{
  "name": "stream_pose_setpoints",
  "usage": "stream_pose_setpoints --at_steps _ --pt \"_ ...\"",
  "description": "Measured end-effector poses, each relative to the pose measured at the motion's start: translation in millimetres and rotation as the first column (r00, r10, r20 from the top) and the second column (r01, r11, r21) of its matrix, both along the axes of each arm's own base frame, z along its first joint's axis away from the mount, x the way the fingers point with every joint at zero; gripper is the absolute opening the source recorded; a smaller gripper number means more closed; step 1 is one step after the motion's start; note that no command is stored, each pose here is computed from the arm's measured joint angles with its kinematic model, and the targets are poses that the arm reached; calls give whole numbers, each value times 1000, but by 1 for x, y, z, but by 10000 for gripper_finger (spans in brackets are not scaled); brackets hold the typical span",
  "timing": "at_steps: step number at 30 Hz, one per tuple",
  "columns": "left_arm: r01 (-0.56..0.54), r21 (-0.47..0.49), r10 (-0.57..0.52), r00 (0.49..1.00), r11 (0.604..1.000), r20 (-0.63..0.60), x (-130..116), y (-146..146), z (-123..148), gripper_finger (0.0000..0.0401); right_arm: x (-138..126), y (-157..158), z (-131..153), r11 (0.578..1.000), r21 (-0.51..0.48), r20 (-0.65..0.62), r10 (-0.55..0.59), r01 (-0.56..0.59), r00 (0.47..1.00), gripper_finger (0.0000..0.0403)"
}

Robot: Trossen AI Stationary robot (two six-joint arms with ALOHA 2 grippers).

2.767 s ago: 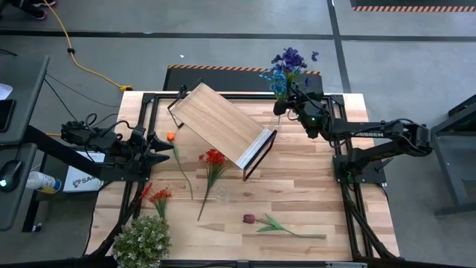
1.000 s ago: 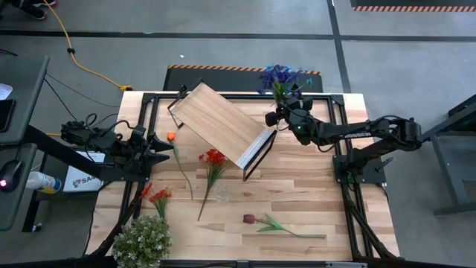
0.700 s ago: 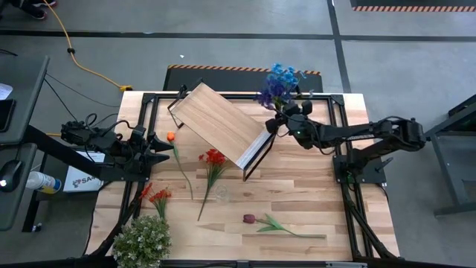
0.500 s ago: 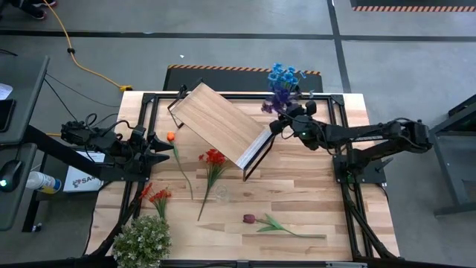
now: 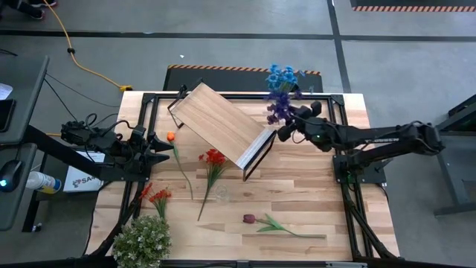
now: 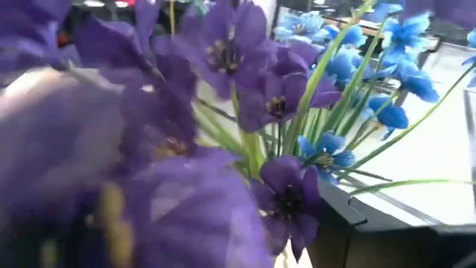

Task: Pick and place flowers into a vace then onto a shelf
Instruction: Put the violet flowers into the top transparent flower vase

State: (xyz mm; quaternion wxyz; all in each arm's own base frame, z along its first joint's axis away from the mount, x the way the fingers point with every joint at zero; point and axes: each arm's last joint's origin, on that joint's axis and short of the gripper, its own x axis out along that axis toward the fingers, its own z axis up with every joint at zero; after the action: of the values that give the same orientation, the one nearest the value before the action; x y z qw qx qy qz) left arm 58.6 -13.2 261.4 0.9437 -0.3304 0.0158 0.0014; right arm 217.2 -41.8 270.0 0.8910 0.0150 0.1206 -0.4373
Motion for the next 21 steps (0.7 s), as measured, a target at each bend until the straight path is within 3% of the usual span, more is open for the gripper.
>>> stream_pose_setpoints --at_steps 21 --pt "-7 0 7 1000 1000 0 0 0 0 337 -18 -2 -10 998 68 -155 17 -6 988 129"
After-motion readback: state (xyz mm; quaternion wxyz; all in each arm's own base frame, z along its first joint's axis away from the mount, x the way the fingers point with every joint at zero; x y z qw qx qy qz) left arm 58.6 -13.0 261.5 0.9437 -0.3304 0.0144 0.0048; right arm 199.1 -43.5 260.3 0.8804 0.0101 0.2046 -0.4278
